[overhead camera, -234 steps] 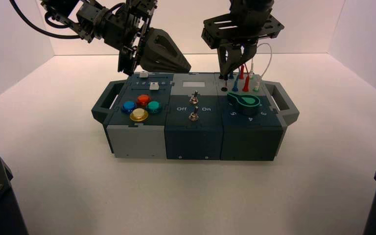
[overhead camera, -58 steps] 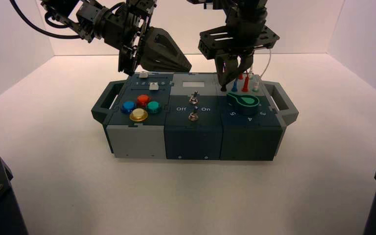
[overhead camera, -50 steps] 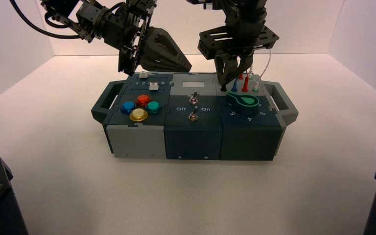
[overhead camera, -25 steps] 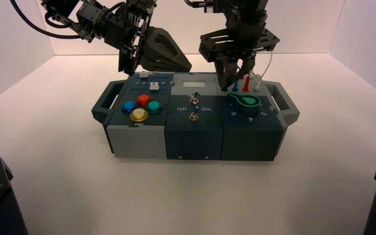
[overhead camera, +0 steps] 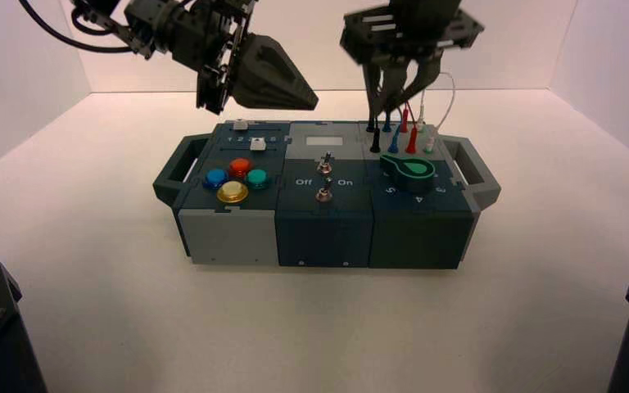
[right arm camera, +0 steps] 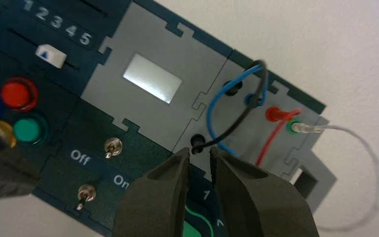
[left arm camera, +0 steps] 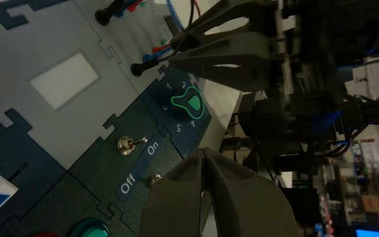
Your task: Insert the black wire.
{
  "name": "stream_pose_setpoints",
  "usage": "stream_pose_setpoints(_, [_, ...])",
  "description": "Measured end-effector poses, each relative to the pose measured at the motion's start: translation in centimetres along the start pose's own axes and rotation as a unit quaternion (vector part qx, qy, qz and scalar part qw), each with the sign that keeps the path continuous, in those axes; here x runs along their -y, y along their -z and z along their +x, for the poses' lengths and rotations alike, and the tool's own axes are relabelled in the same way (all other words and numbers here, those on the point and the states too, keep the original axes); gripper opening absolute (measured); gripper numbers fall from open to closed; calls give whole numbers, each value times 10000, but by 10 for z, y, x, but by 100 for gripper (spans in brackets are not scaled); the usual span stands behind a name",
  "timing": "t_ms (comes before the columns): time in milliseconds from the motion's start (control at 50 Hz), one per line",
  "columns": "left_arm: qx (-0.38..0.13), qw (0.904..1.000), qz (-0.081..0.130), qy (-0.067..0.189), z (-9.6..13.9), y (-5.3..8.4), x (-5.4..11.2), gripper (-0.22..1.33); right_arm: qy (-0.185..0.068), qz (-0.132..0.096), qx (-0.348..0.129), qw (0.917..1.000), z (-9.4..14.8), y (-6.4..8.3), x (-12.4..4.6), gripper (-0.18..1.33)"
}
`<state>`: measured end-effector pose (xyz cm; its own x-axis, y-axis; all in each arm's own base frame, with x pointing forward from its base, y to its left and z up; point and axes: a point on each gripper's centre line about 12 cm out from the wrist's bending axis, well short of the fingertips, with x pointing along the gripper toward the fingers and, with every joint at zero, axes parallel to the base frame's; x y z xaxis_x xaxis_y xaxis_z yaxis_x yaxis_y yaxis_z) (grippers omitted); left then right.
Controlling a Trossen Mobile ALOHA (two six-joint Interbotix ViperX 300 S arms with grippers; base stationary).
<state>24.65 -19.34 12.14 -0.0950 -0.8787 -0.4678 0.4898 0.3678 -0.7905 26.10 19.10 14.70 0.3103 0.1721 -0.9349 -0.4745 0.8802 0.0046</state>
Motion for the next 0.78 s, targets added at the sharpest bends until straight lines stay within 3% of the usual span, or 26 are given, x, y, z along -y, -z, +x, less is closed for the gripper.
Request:
stream_pose_setpoints(200, [154,9998,50,-137,-15,-5,-4,-16,-5,-192,78,9998,-16,0,0,49])
stream_pose_setpoints(400, [114,9998,72,-158,-16,-4,-5,-16,-54,-299,192,9994,-26,-1,-6,49])
stream_pose_setpoints(780, [111,9998,90,-165,-16,-4,-5,-16,-58,-304,208,9993,-28,-1,-7,49])
